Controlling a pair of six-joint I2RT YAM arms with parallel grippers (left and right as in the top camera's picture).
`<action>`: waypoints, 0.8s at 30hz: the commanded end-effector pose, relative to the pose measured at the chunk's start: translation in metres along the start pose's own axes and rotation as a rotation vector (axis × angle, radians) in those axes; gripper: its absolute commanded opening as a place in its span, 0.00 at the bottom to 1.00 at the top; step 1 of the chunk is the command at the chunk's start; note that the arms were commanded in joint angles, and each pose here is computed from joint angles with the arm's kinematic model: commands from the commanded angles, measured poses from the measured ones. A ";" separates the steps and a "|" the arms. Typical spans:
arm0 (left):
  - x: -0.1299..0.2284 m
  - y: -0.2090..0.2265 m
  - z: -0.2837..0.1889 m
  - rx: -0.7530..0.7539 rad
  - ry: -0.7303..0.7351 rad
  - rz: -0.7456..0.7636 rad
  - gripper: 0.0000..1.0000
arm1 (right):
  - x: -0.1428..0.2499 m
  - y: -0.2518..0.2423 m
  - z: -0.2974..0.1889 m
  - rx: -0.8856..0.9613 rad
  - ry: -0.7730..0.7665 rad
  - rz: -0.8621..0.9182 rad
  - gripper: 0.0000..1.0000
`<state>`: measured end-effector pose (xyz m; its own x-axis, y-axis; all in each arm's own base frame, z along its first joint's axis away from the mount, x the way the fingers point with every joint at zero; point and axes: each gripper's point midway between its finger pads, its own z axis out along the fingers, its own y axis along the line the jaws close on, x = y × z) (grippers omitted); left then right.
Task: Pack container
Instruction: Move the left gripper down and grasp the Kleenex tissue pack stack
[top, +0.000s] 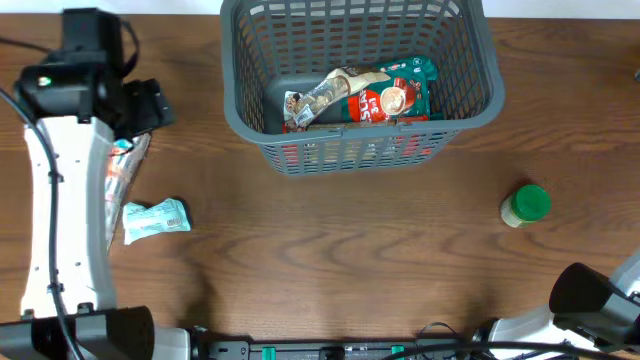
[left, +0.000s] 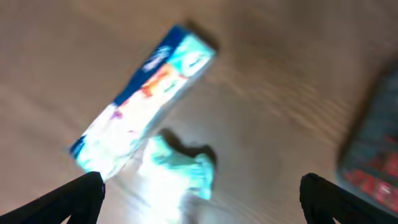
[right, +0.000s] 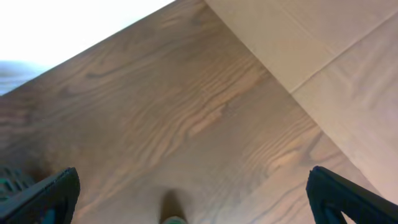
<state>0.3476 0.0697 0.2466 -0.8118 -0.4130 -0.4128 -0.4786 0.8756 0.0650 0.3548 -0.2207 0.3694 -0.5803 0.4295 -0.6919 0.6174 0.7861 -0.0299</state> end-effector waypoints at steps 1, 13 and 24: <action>0.007 0.028 0.016 -0.073 0.048 -0.046 0.99 | -0.001 0.002 0.000 -0.021 -0.002 0.017 0.99; 0.004 0.067 0.060 -0.154 0.095 0.211 0.99 | -0.002 0.003 0.000 -0.022 -0.005 0.017 0.99; 0.026 0.059 0.122 -0.113 0.205 0.450 0.99 | -0.002 0.003 0.000 -0.022 -0.006 0.017 0.99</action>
<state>0.3420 0.1404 0.1496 -0.9684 -0.1309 -0.2125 -0.1914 0.9358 0.2960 0.3568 -0.2187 0.3697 -0.5793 0.4292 -0.6930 0.6089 0.7930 -0.0179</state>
